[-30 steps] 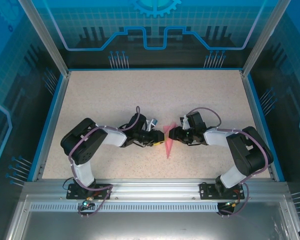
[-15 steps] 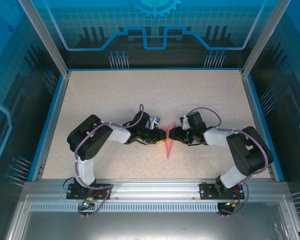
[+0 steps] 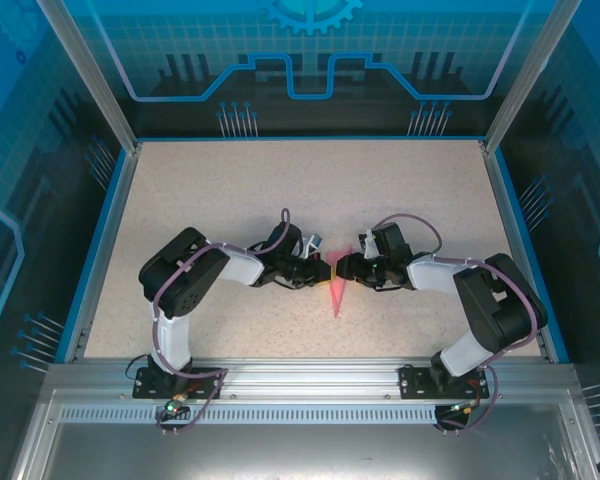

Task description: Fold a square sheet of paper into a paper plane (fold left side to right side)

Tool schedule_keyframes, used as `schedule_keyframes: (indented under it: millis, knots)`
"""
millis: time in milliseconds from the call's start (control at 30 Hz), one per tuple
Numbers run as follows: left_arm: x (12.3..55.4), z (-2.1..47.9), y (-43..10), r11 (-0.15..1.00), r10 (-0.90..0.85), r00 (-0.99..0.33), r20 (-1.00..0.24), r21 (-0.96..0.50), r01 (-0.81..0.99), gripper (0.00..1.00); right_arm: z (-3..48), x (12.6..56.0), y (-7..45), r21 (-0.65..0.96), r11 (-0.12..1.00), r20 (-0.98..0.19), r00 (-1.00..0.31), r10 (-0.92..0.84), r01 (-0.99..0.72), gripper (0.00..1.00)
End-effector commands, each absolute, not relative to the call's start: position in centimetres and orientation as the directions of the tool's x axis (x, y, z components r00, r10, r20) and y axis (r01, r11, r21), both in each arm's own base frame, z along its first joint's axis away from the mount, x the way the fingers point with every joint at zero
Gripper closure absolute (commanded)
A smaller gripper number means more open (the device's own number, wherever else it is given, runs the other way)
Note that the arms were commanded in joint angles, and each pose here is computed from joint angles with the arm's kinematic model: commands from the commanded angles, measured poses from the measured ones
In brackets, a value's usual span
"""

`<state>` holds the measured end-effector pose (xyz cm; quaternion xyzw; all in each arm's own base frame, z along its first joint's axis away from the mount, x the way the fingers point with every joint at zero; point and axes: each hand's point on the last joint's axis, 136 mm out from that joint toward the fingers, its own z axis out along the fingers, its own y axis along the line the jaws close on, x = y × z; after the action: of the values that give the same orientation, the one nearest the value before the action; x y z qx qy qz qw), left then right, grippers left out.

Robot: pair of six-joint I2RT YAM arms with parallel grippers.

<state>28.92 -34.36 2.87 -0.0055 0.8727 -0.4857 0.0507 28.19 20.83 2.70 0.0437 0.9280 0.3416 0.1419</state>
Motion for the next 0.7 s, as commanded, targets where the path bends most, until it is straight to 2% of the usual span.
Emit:
schedule_keyframes:
  millis: [0,200,467,667]
  knots:
    - [29.4,2.7,-34.2,0.540,-0.049,-0.994,-0.097,-0.840,0.056,1.00,3.7,27.7,20.7,0.625,0.777,-0.274,-0.952,0.139,-0.067,0.47]
    - [29.4,2.5,-34.1,0.543,-0.051,-0.994,-0.099,-0.838,0.056,1.00,6.4,28.1,17.7,0.591,0.804,-0.347,-0.922,0.173,-0.072,0.34]
    - [29.5,2.7,-34.1,0.546,-0.052,-0.993,-0.105,-0.836,0.060,1.00,8.8,28.3,14.7,0.588,0.807,-0.387,-0.893,0.228,-0.049,0.01]
    - [29.6,2.5,-34.2,0.549,-0.054,-0.993,-0.104,-0.834,0.058,1.00,9.9,28.9,14.9,0.639,0.767,-0.375,-0.892,0.251,-0.053,0.01]
